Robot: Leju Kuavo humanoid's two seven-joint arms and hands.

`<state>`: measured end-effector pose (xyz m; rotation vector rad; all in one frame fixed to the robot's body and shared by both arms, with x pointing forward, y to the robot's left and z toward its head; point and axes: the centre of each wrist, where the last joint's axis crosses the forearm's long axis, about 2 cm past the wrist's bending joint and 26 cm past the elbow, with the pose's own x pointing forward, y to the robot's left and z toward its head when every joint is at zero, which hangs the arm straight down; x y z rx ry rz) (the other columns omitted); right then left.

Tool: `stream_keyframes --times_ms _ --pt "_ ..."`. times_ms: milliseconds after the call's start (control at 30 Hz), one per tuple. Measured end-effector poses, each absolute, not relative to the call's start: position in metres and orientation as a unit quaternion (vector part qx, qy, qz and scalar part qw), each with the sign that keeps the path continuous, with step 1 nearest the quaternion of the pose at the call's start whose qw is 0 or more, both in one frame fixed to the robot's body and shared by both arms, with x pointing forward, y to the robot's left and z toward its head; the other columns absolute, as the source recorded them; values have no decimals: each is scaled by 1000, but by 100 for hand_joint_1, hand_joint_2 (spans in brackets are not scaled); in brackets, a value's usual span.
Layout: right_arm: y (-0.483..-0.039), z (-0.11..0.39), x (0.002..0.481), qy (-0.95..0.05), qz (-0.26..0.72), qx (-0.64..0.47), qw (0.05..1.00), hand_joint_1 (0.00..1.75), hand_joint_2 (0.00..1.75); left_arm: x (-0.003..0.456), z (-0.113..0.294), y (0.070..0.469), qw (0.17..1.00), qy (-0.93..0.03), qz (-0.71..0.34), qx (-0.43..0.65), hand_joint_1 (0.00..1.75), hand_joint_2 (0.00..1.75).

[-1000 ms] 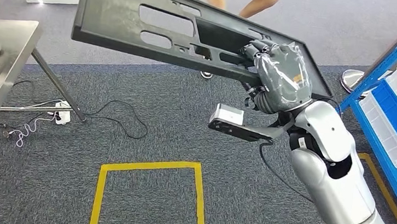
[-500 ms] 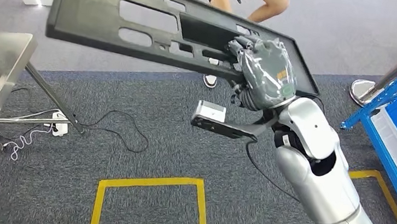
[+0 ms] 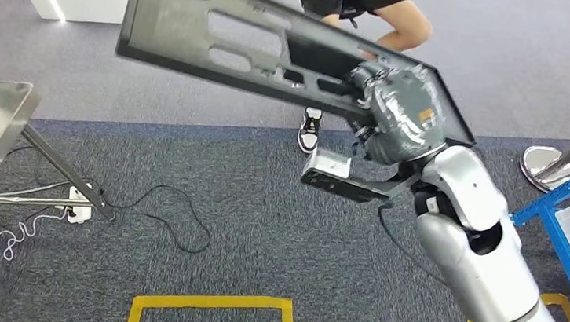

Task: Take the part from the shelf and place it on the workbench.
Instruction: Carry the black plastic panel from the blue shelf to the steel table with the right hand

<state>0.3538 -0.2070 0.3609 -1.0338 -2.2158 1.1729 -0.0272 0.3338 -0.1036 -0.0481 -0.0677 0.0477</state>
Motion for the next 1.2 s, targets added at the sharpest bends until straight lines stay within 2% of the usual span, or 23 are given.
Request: stream_keyframes --times_ms 1200 --pt "-226 368 353 -788 431 -383 214 175 175 -21 -93 320 998 -44 43 -29 0 175"
